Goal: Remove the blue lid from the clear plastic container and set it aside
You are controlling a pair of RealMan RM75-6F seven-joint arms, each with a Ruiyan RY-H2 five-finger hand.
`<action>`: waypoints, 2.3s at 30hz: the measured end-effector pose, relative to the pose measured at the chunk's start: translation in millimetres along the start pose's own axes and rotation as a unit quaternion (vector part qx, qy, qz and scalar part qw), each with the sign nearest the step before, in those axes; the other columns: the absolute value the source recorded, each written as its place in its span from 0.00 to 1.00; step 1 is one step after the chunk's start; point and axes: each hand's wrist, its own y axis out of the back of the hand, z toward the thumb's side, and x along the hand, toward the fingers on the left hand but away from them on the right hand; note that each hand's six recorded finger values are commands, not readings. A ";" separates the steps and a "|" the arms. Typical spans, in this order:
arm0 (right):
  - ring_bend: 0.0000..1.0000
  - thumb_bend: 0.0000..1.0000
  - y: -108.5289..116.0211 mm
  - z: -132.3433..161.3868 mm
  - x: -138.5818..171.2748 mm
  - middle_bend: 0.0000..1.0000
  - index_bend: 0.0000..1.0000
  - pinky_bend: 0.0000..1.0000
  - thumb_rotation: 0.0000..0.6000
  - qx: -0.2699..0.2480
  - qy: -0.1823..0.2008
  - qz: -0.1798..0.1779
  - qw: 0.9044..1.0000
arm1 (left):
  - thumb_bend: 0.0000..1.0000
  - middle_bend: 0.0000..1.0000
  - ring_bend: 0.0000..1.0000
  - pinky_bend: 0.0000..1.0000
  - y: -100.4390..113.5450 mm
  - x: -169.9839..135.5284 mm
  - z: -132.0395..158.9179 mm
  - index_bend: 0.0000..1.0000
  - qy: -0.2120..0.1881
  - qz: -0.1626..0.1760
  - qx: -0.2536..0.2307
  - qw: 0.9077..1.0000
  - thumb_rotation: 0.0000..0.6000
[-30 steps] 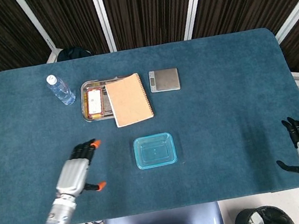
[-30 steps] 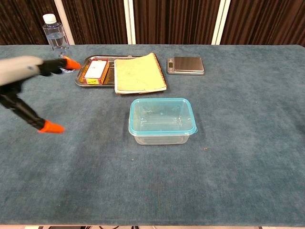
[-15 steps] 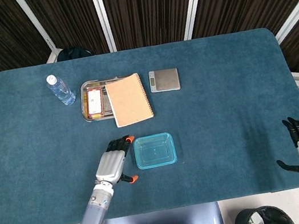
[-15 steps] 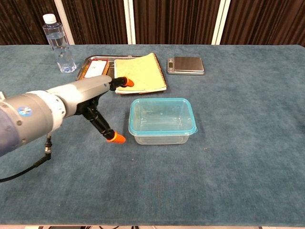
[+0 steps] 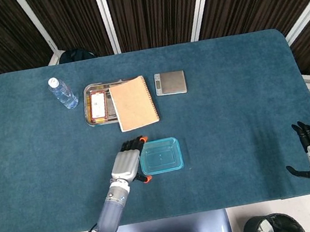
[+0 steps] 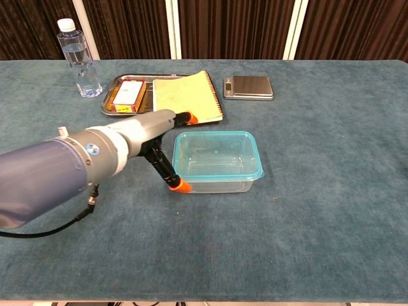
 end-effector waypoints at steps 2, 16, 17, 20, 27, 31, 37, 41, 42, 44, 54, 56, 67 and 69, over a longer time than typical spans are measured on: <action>0.00 0.25 0.1 0.0 0.0 0.00 0.00 0.00 1.00 0.000 0.000 0.000 1.000 | 0.00 0.00 0.00 0.01 -3.3 4.0 4.5 0.00 -0.002 -0.003 0.000 1.000 1.00; 0.00 0.25 -0.7 -1.0 -0.6 0.00 0.00 0.00 1.00 -0.002 -0.002 0.004 1.000 | 0.16 0.22 0.20 0.36 -16.0 28.5 34.7 0.14 -0.038 0.020 0.007 0.999 1.00; 0.00 0.25 -0.7 -0.9 -0.5 0.00 0.00 0.00 1.00 -0.002 -0.001 0.004 1.000 | 0.17 0.25 0.23 0.38 -16.0 29.3 36.2 0.16 -0.042 0.024 0.009 0.999 1.00; 0.00 0.25 -1.1 -0.2 0.0 0.00 0.00 0.00 1.00 -0.003 0.000 0.005 1.000 | 0.17 0.26 0.25 0.39 -15.4 30.0 40.7 0.16 -0.056 0.036 0.018 0.998 1.00; 0.00 0.25 -0.3 5.6 -0.3 0.00 0.00 0.00 1.00 -0.002 0.010 0.005 1.000 | 0.17 0.26 0.24 0.39 -7.3 32.2 34.5 0.16 -0.086 0.055 0.070 0.992 1.00; 0.00 0.25 1.5 15.7 -3.1 0.00 0.00 0.00 1.00 0.004 0.029 -0.001 1.000 | 0.17 0.25 0.22 0.39 1.1 33.3 32.0 0.15 -0.117 0.058 0.111 0.985 1.00; 0.00 0.25 -4.6 41.1 -9.8 0.00 0.00 0.00 1.00 0.008 0.070 0.006 0.997 | 0.17 0.24 0.22 0.38 7.0 34.4 28.7 0.14 -0.166 0.025 0.133 0.977 1.00; 0.00 0.25 -15.7 61.1 -15.0 0.00 0.00 0.00 1.00 0.013 0.094 0.013 0.995 | 0.17 0.24 0.22 0.38 13.6 35.3 27.0 0.14 -0.185 0.012 0.125 0.975 1.00; 0.00 0.25 -19.4 65.8 -15.6 0.00 0.00 0.00 1.00 0.011 0.098 0.016 0.995 | 0.17 0.24 0.22 0.38 14.5 35.6 26.6 0.14 -0.186 0.011 0.119 0.975 1.00; 0.00 0.25 -28.2 77.2 -16.4 0.00 0.00 0.00 1.00 0.005 0.106 0.023 0.994 | 0.17 0.24 0.22 0.38 15.8 36.5 25.8 0.14 -0.188 0.008 0.103 0.977 1.00; 0.00 0.25 -71.0 130.5 -13.8 0.00 0.00 0.00 1.00 -0.011 0.135 0.057 0.989 | 0.17 0.24 0.22 0.38 7.8 37.3 24.4 0.14 -0.190 -0.010 0.070 0.979 1.00; 0.00 0.25 -78.8 139.0 -13.2 0.00 0.00 0.00 1.00 -0.014 0.135 0.064 0.989 | 0.17 0.24 0.22 0.38 2.6 36.7 23.1 0.14 -0.190 -0.019 0.071 0.979 1.00; 0.00 0.25 -104.8 163.3 -3.4 0.00 0.00 0.00 1.00 -0.027 0.138 0.086 0.986 | 0.17 0.24 0.22 0.38 -16.2 33.2 35.0 0.14 -0.212 -0.041 0.086 0.973 1.00; 0.00 0.25 -108.7 166.5 -1.8 0.00 0.00 0.00 1.00 -0.033 0.136 0.088 0.986 | 0.17 0.24 0.22 0.38 -19.4 31.9 37.1 0.14 -0.215 -0.043 0.087 0.972 1.00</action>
